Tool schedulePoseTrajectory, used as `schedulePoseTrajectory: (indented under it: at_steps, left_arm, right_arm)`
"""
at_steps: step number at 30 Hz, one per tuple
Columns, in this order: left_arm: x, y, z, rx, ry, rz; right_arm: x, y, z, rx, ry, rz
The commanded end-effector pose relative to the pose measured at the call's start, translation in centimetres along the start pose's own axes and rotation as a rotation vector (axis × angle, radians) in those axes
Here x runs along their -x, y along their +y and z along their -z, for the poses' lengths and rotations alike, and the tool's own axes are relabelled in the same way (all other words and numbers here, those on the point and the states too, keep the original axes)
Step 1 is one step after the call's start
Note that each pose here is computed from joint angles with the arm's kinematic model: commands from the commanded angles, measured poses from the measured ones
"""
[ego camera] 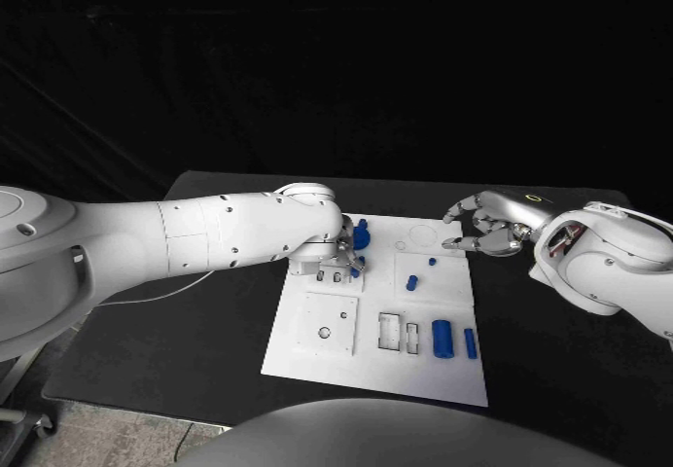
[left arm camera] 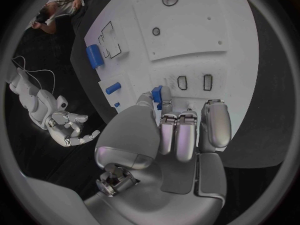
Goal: Assemble the parts on the task board
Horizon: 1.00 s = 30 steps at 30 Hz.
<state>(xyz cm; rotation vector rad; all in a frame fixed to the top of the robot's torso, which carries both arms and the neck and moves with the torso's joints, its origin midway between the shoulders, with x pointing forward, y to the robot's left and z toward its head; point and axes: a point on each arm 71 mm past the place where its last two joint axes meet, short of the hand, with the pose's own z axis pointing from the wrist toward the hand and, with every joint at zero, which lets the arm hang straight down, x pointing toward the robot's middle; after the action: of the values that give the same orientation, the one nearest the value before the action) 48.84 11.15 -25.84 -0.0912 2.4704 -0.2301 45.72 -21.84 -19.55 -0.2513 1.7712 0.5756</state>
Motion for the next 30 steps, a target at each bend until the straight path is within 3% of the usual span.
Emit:
schedulePoseTrajectory:
  at_steps: [1,30]
  left_arm:
    - [-0.17,0.40,-0.03,0.051,0.014,-0.015]
    - [-0.36,2.82,0.42,0.076,0.007,0.017]
  right_arm:
    - [-0.1,0.0,0.0,0.002,0.012,0.001]
    - [-0.4,-0.3,0.1,-0.011,0.026,-0.013]
